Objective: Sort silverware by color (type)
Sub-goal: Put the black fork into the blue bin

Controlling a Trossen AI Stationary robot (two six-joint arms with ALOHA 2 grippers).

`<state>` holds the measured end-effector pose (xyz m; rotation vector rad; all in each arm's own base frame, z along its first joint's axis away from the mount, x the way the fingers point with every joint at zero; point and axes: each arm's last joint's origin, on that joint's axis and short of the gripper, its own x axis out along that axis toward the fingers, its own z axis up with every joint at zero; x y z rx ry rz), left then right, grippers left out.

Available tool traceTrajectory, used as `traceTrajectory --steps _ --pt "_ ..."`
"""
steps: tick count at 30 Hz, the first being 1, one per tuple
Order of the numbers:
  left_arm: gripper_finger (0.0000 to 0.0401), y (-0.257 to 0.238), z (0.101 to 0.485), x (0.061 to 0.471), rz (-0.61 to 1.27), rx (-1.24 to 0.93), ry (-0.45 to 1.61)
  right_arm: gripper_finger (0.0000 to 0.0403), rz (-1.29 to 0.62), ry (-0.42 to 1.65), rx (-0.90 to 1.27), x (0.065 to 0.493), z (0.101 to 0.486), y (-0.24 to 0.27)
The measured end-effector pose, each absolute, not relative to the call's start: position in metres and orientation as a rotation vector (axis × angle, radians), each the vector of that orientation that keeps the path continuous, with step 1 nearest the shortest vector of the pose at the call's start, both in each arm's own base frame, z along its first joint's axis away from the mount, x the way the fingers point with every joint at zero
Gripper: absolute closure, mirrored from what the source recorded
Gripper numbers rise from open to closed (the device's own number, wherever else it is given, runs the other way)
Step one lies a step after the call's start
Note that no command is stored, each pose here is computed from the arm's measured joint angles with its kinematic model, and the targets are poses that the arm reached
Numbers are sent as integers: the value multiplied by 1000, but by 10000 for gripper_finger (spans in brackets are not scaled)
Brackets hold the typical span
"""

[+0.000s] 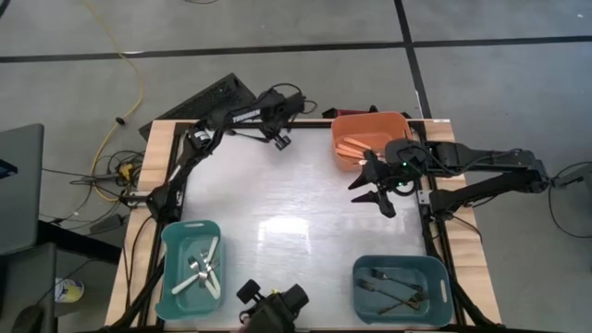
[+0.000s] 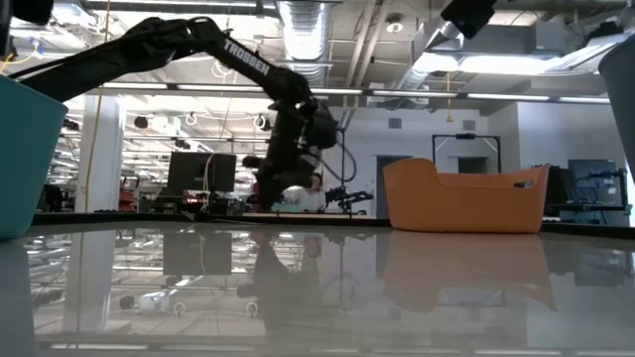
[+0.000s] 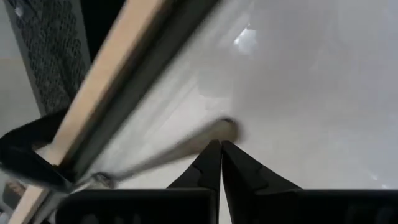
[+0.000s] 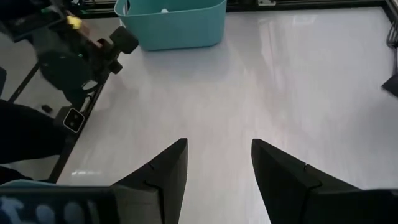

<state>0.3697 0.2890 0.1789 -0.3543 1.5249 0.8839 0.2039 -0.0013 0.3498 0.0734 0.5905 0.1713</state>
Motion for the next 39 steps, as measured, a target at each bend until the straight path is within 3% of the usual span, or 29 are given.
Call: traceTrajectory --steps 10,25,30,34,39 --pt "401 308 160 357 849 -498 1522 203 169 654 115 200 345 0" --pt "401 295 147 357 747 -660 1616 203 182 661 78 200 344 -1" --pt "401 289 149 355 634 -596 1690 203 179 662 85 200 344 -1" --pt "401 278 145 361 538 -694 1670 203 169 664 116 200 344 -1" --pt "401 241 144 385 425 -617 1697 203 153 667 190 200 345 2"
